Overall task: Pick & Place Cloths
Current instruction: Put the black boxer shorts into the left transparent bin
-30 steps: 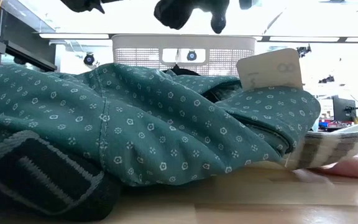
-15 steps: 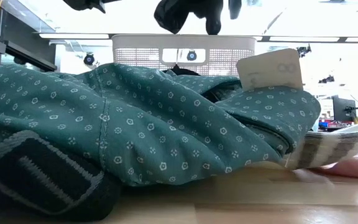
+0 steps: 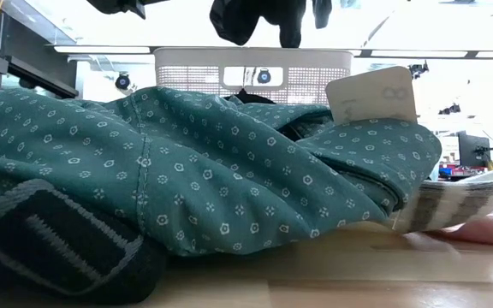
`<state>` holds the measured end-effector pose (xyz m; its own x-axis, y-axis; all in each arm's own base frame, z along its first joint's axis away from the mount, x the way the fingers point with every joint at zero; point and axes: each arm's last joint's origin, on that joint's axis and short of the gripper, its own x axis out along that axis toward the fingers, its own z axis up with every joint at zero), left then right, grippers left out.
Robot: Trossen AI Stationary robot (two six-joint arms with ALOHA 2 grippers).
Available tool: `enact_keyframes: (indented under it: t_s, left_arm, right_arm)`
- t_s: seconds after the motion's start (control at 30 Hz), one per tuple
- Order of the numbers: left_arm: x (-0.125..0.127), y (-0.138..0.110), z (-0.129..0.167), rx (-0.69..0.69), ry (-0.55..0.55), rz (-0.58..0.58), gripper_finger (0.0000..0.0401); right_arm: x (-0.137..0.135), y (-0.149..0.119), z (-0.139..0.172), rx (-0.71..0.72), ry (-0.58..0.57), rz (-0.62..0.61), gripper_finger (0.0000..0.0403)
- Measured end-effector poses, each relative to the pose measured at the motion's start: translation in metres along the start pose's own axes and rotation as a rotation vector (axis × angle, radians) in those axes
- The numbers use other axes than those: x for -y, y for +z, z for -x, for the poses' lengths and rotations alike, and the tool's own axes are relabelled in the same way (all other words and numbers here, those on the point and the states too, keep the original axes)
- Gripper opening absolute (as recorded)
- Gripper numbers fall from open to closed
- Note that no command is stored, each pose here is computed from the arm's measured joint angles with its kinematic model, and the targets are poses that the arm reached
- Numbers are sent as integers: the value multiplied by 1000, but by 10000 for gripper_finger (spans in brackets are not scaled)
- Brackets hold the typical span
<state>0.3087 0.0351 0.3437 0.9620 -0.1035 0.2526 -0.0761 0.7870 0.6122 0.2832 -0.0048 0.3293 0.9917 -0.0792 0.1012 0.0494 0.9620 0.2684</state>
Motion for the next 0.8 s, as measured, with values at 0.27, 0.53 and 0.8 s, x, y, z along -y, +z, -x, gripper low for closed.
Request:
enact_keyframes:
  t_s: [0.27, 0.53, 0.8]
  left_arm:
    - [0, 1, 0, 4, 2, 25, 33]
    - [-1, 0, 0, 2, 5, 28, 25]
    - [-4, 2, 3, -39, 52, 25, 25]
  right_arm:
    - [1, -1, 0, -3, -31, -2, 20]
    - [-1, -1, 1, 10, -92, 41, 116]
    - [-15, 8, 14, 21, -57, 123, 251]
